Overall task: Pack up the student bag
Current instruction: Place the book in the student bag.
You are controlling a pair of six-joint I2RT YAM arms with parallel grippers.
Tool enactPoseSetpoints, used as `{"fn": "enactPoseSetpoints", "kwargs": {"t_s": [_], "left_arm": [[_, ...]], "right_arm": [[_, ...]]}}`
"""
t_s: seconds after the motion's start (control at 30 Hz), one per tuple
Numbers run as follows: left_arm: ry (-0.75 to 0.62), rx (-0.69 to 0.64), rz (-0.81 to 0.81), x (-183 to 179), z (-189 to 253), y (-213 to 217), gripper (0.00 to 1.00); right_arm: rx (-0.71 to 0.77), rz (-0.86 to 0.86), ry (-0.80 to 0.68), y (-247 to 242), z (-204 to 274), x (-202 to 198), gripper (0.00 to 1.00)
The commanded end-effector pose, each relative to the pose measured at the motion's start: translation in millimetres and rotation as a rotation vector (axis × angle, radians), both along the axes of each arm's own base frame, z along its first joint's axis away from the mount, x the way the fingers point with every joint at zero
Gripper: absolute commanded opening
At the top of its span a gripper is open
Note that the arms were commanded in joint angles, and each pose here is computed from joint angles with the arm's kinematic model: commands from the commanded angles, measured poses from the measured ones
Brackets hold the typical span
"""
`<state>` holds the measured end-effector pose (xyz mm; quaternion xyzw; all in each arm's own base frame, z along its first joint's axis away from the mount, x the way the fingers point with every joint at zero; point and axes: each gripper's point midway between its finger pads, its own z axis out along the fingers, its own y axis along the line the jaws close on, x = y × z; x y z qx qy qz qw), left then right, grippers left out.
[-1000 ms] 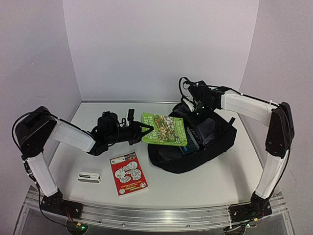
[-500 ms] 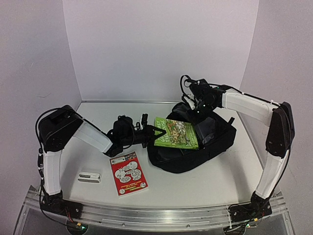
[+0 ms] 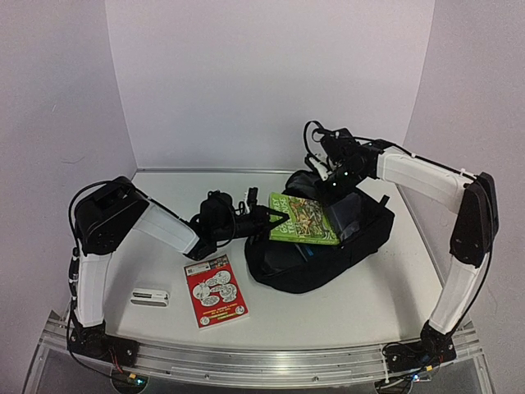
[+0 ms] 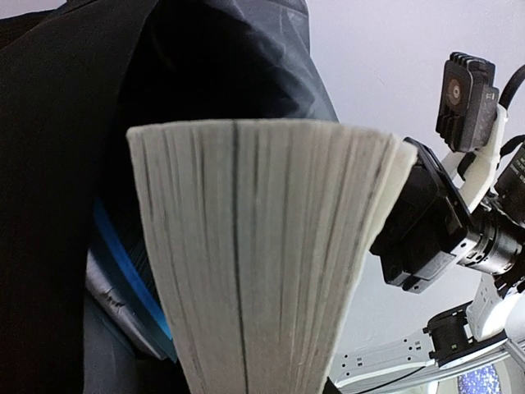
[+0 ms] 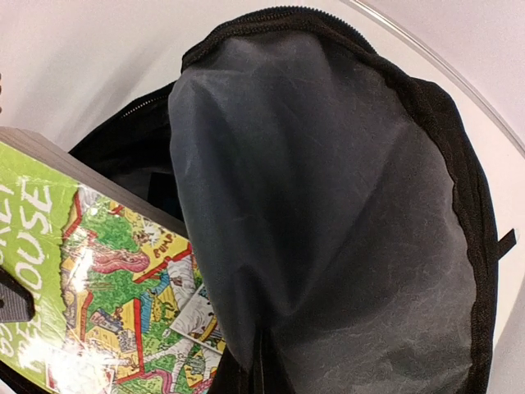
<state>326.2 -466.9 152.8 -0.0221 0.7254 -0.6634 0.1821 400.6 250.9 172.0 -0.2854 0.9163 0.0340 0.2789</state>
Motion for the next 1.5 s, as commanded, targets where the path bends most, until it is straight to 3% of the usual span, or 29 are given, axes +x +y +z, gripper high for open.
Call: {"fn": "enactPoseSetpoints", "kwargs": {"t_s": [0.0, 0.4, 0.47, 0.57, 0.63, 1.03, 1.23, 1.37, 1.47], "left_arm": [[-0.157, -0.178, 0.047, 13.1, 80.7, -8.0, 0.00], [-0.004, -0.077, 0.311, 55.8, 23.2, -16.9, 0.01], [0.010, -0.044, 0.348, 57.1, 16.8, -20.0, 0.10], [0.011, -0.025, 0.341, 52.1, 16.1, -24.8, 0.39], [0.014, 0.010, 0.340, 45.8, 14.4, -24.3, 0.53], [0.060, 0.398, 0.369, 10.2, -9.4, -13.5, 0.78], [0.075, 0.430, 0.344, -1.1, -21.1, -13.2, 0.72], [0.050, 0.399, 0.289, -4.8, -17.7, -24.5, 0.57], [0.015, 0.386, 0.268, -3.2, -12.8, -31.9, 0.39]], "right_arm": [[0.130, 0.035, -0.091, 18.4, 50.6, -3.0, 0.00], [0.139, 0.036, -0.069, 21.3, 44.5, -3.8, 0.00], [0.136, 0.035, -0.068, 21.2, 43.1, -3.2, 0.00], [0.134, 0.033, -0.067, 21.6, 42.0, -2.4, 0.00], [0.125, 0.029, -0.068, 20.3, 40.0, -1.2, 0.00], [0.108, 0.029, -0.059, 18.7, 33.0, -1.5, 0.00], [0.112, 0.035, -0.051, 19.5, 31.4, -3.3, 0.00], [0.119, 0.043, -0.041, 21.1, 29.8, -5.3, 0.00], [0.136, 0.056, -0.029, 24.0, 30.0, -8.5, 0.00]]}}
